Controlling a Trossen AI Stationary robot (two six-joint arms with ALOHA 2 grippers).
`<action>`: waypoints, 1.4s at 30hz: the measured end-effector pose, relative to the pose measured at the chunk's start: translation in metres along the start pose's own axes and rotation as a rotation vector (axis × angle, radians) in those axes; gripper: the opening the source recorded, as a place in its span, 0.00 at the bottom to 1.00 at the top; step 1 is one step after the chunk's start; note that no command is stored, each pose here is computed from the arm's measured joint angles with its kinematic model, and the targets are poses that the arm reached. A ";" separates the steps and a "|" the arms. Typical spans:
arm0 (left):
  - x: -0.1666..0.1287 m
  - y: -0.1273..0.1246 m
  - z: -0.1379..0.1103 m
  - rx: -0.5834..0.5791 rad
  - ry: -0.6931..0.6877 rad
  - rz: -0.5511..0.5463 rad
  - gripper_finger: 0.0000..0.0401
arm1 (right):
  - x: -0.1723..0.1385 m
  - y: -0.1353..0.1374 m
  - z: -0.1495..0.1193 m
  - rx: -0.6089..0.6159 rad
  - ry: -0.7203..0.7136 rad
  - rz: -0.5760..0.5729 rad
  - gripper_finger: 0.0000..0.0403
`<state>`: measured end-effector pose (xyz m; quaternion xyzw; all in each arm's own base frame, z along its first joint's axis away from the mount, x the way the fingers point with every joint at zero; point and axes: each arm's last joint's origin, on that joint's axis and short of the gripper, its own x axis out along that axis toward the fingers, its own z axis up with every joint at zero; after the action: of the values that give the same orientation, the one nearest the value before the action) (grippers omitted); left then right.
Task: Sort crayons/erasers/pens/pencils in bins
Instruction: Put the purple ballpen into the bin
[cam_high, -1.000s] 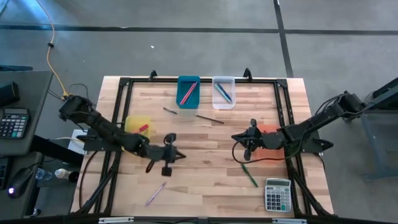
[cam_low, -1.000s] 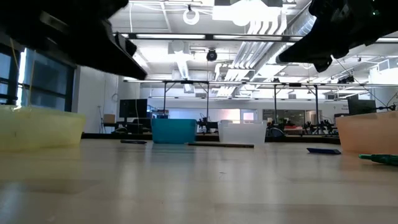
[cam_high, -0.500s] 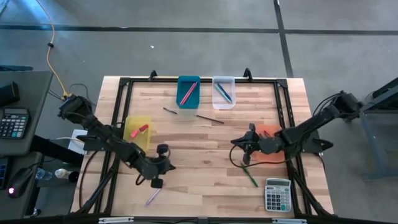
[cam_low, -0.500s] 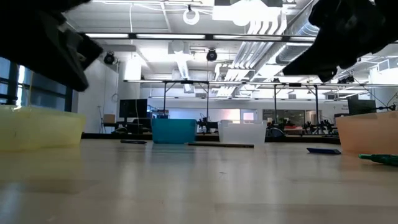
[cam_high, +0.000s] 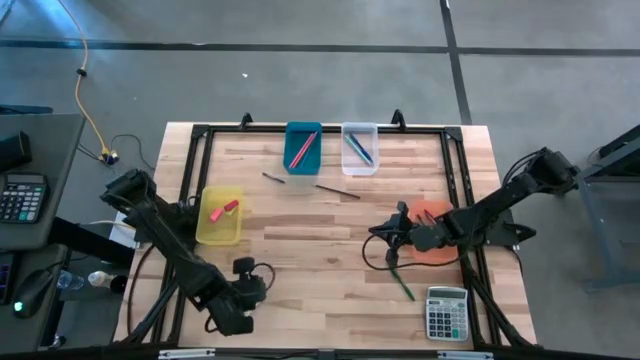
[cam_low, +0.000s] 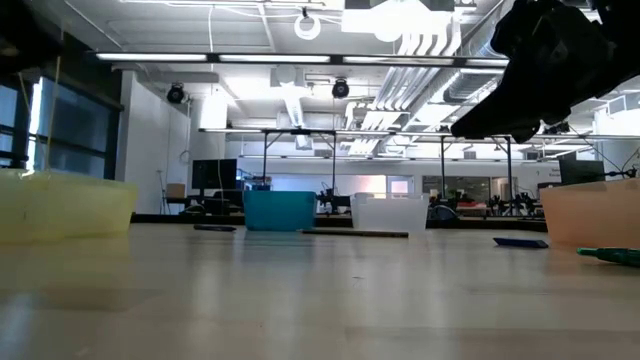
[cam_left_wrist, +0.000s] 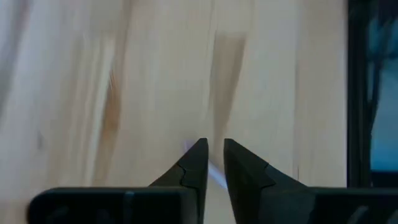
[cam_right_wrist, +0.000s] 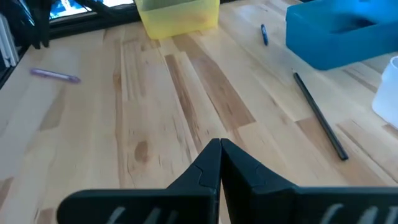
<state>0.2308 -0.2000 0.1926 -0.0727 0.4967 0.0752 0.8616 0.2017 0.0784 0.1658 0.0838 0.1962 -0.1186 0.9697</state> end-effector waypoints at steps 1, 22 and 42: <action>0.001 -0.002 -0.002 -0.011 0.034 0.001 0.12 | 0.000 0.000 0.000 0.001 -0.002 0.001 0.00; 0.011 -0.010 -0.008 -0.332 0.244 0.022 0.34 | 0.000 0.000 0.000 -0.026 -0.002 0.001 0.00; 0.051 -0.016 -0.022 -0.380 0.319 0.101 0.36 | 0.000 0.000 0.000 -0.025 -0.002 0.001 0.00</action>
<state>0.2412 -0.2175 0.1382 -0.2195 0.6062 0.1979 0.7384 0.2019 0.0784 0.1661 0.0715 0.1968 -0.1157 0.9710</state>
